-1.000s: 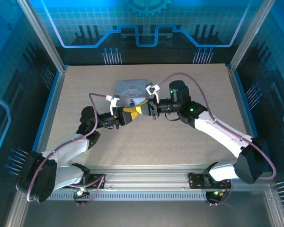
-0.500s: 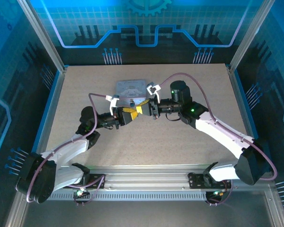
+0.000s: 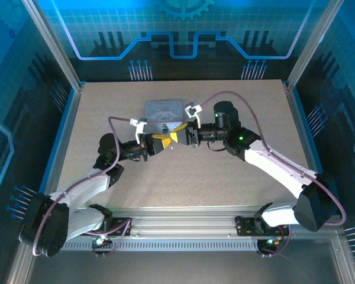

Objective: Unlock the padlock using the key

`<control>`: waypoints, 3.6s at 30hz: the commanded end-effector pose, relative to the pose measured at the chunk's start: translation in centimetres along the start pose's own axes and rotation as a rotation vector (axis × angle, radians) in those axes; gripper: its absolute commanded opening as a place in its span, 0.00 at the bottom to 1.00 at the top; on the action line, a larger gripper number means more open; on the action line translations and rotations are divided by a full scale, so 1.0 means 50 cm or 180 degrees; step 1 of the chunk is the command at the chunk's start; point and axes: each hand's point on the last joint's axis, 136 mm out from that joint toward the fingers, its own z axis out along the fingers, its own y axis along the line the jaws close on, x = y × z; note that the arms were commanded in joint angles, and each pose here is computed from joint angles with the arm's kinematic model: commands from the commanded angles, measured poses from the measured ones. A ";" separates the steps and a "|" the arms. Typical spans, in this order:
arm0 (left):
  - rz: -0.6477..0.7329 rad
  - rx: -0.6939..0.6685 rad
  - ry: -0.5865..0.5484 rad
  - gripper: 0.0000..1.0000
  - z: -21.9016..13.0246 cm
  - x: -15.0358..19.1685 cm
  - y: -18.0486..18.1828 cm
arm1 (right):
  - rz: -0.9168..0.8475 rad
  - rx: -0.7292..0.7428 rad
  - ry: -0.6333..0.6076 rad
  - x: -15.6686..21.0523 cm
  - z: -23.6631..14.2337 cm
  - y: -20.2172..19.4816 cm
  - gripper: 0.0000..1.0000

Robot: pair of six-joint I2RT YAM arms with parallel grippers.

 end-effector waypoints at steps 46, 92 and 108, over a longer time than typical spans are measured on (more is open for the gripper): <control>0.0088 -0.2528 0.0186 0.00 -0.237 0.145 0.155 | 0.0395 0.3774 0.0268 0.171 0.270 -0.540 0.57; 0.0142 -0.2228 0.0186 0.00 -0.224 0.163 0.133 | 0.0651 0.3808 0.0411 0.177 0.221 -0.548 0.09; 0.0020 -0.2056 0.0277 0.00 -0.210 0.199 0.143 | 0.0665 0.3566 0.0819 0.281 0.129 -0.433 0.10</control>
